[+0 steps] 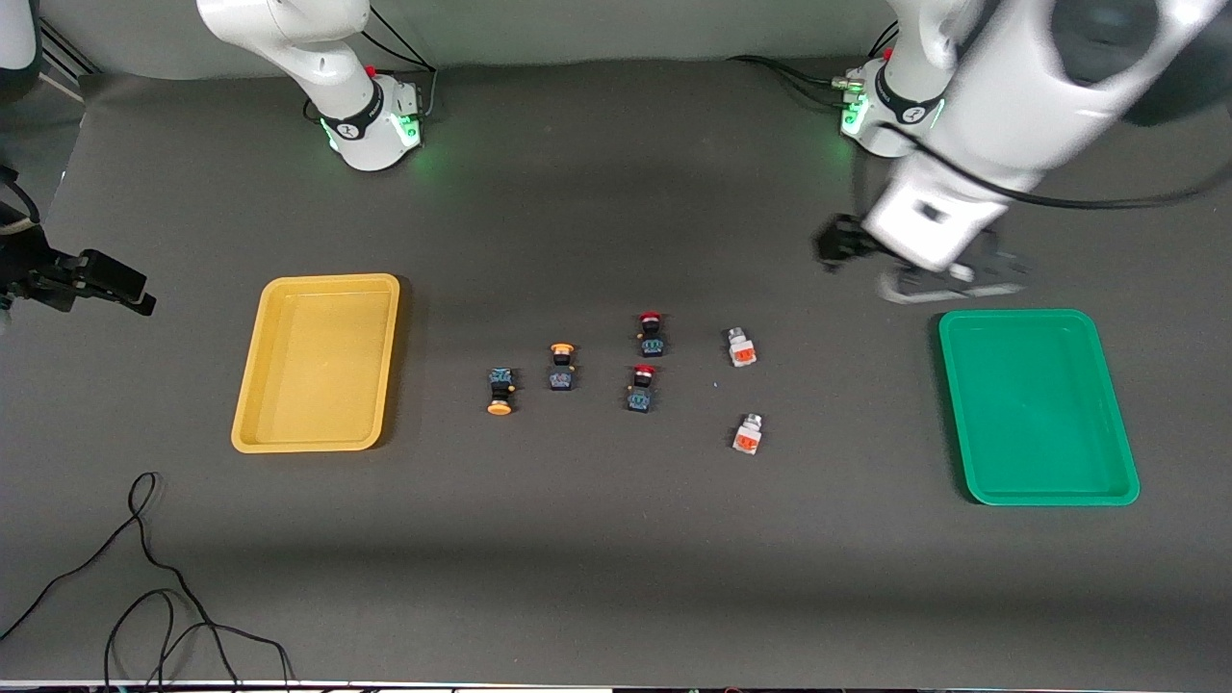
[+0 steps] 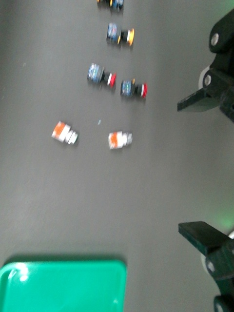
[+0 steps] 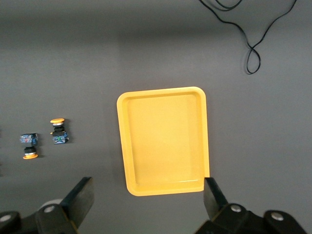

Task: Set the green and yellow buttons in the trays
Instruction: 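Grasp a white button with the left gripper while the right grasps a yellow one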

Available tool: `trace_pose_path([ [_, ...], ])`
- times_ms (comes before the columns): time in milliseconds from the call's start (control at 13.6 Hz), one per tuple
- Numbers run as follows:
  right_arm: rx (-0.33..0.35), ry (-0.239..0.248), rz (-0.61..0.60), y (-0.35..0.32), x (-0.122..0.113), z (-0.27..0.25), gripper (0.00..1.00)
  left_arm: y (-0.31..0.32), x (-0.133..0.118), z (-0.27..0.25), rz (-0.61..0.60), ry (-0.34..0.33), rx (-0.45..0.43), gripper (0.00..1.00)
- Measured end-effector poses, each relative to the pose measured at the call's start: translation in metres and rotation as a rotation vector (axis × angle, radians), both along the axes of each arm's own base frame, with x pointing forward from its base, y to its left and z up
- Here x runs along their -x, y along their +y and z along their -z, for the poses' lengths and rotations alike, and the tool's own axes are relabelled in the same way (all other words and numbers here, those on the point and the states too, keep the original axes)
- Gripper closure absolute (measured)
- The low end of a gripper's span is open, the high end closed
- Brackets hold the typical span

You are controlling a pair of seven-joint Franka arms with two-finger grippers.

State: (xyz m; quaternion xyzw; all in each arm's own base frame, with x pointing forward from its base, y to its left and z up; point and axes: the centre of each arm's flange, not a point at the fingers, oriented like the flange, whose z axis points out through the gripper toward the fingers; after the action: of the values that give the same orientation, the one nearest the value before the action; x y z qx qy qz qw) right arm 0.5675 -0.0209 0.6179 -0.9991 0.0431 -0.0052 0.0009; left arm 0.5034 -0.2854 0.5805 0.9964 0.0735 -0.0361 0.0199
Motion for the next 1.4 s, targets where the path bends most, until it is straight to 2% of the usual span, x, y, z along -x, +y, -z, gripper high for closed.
trace_pose_path([
  [147, -0.006, 0.005, -0.01, 0.006, -0.001, 0.002, 0.0, -0.056, 0.035, 0.007, 0.004, -0.003, -0.008, 0.0],
  [294, -0.035, 0.009, -0.017, 0.014, -0.002, 0.004, 0.0, -0.077, 0.05, 0.023, 0.019, 0.006, -0.023, 0.0],
  [515, -0.071, 0.025, 0.035, 0.043, -0.004, 0.01, 0.0, -0.064, 0.042, 0.079, 0.005, 0.002, -0.059, 0.01],
  [810, -0.056, 0.077, 0.092, 0.134, -0.011, 0.046, 0.0, -0.056, 0.048, 0.165, 0.039, -0.013, -0.071, 0.01],
  [957, -0.045, 0.095, 0.118, 0.169, -0.018, 0.076, 0.0, -0.056, 0.05, 0.209, 0.073, -0.03, -0.054, 0.01],
  [1104, -0.067, 0.126, 0.126, 0.189, -0.023, 0.117, 0.0, -0.057, 0.05, 0.258, 0.086, -0.05, -0.031, 0.01],
  [1398, -0.089, 0.14, 0.139, 0.204, -0.014, 0.201, 0.0, -0.051, 0.053, 0.353, 0.082, -0.086, 0.015, 0.01],
])
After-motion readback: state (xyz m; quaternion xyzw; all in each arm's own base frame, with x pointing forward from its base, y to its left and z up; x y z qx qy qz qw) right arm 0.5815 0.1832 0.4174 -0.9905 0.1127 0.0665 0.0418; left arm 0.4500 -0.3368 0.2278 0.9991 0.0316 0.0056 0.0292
